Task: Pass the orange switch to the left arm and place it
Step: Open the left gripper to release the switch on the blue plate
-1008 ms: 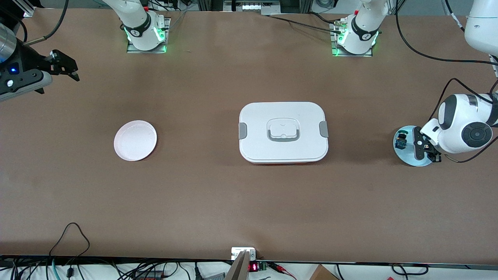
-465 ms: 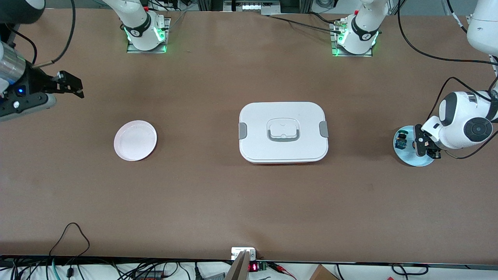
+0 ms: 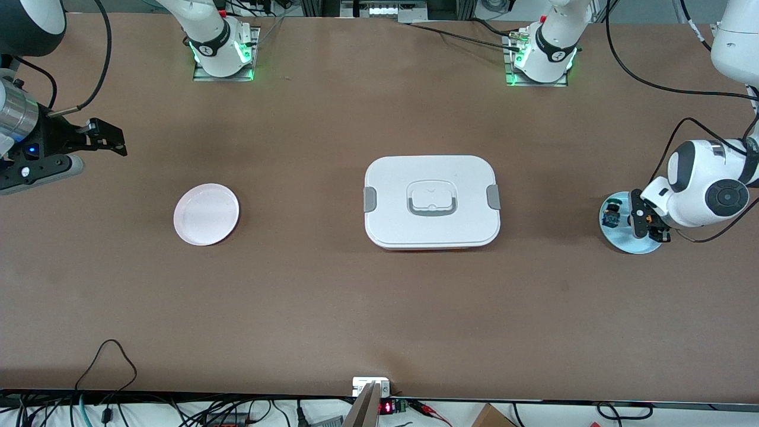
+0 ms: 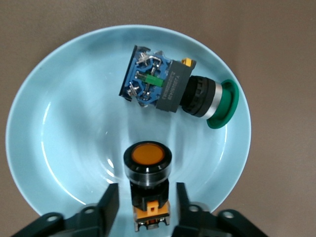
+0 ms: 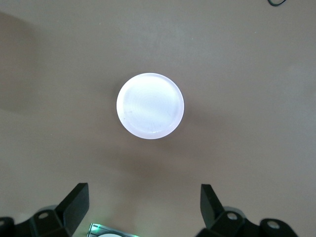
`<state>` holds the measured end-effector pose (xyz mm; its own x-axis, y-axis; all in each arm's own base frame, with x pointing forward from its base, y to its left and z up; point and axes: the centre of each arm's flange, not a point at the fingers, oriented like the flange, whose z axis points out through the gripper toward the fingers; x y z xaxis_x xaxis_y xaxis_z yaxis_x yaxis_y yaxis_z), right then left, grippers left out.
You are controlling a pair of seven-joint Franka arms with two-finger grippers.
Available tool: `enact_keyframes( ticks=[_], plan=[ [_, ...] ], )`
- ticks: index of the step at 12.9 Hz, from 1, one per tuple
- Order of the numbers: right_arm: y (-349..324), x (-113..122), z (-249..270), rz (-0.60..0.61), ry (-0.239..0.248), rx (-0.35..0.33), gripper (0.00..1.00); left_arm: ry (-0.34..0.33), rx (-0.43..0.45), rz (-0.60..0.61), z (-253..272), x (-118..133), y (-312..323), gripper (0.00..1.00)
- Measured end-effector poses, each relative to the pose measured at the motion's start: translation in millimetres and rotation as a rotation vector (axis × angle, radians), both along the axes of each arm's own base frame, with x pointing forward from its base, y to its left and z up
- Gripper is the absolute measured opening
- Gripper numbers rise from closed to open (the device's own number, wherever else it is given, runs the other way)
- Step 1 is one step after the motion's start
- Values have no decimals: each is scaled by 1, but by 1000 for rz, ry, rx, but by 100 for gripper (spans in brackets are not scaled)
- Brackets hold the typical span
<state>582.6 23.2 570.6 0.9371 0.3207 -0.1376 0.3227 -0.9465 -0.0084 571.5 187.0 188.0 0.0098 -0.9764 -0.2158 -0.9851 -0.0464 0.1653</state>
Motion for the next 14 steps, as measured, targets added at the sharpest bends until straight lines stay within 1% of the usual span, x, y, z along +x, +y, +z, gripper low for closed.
enact_keyframes(
  ticks=[1,2,4,6,7,9,11,12,14],
  plan=[
    [0,-2,-3,2,-1,0,100,-4,1,-1,2,1,0,71],
    [0,-4,-4,4,-7,0,100,-11,3,-1,5,4,1,79],
    [0,-9,-4,14,-17,1,100,-33,11,-5,19,10,-1,100],
    [-1,-11,-4,25,-20,2,100,-34,17,20,45,16,-4,100],
    [-1,-12,-3,29,-23,2,100,-22,0,69,63,19,-3,100],
    [-1,-17,-6,34,-35,2,100,12,-24,193,105,26,0,100],
    [-1,-24,-8,35,-47,2,100,33,-2,322,138,35,-9,100],
    [-1,-27,-7,36,-54,1,100,41,7,385,153,42,-25,100],
    [1,-28,-3,20,-65,1,100,56,58,522,186,55,-68,100]
  ],
)
